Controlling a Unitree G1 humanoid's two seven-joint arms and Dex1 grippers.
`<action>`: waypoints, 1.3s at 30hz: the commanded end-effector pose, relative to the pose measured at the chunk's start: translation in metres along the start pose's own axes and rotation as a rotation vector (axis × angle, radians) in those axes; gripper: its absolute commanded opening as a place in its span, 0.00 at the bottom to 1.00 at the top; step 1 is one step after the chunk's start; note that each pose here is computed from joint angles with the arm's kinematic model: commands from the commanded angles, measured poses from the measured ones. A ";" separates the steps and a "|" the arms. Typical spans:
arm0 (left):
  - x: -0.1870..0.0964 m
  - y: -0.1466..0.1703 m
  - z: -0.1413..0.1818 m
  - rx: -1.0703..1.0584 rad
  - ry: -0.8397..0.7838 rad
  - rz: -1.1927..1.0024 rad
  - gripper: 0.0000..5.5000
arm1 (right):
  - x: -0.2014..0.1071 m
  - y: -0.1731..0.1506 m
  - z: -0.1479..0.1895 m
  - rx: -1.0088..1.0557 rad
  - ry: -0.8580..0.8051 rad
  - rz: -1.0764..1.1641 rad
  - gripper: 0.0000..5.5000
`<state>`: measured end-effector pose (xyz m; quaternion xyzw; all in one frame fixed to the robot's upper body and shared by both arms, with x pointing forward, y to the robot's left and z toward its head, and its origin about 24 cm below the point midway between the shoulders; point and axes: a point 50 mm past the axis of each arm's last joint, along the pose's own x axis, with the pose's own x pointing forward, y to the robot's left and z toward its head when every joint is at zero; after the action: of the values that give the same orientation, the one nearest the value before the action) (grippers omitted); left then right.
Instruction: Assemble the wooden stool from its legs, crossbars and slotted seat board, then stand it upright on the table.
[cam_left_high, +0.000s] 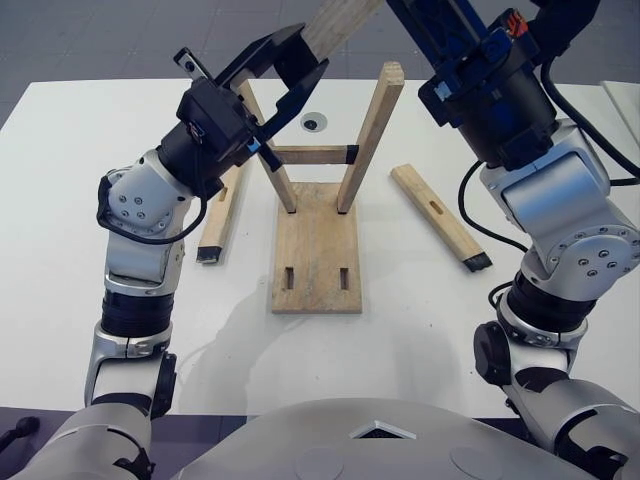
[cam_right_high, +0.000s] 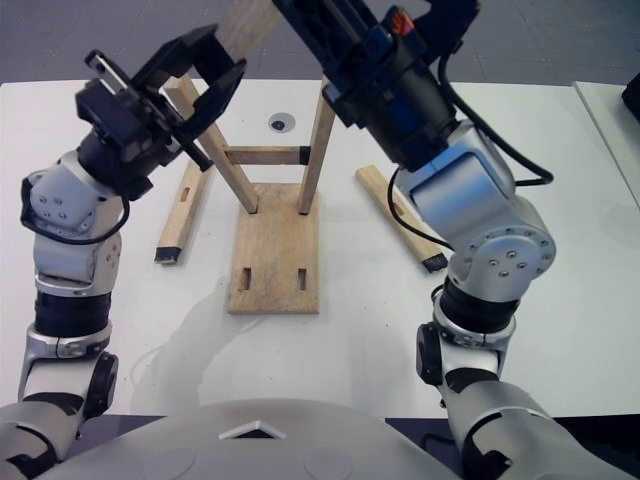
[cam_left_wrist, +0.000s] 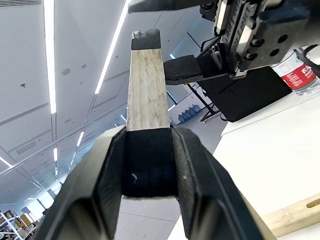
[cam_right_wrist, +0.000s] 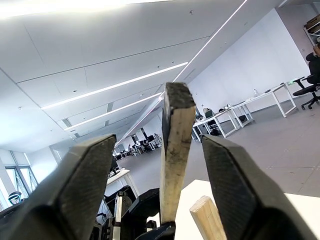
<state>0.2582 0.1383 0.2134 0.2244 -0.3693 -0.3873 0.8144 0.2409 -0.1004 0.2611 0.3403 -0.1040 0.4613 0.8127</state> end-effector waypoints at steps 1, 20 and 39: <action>-0.004 -0.002 -0.001 0.024 0.016 -0.026 0.23 | 0.003 0.003 0.002 -0.012 0.001 0.024 0.43; 0.000 0.001 -0.003 0.110 -0.001 -0.028 0.23 | 0.001 0.001 0.015 0.017 -0.054 0.014 0.09; -0.031 0.039 -0.018 0.239 0.135 0.243 0.77 | -0.062 -0.052 0.101 -0.359 -0.226 -0.386 0.08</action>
<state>0.2768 0.1800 0.2023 0.3140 -0.3596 -0.2612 0.8390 0.2601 -0.2069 0.2978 0.2890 -0.2284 0.2783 0.8870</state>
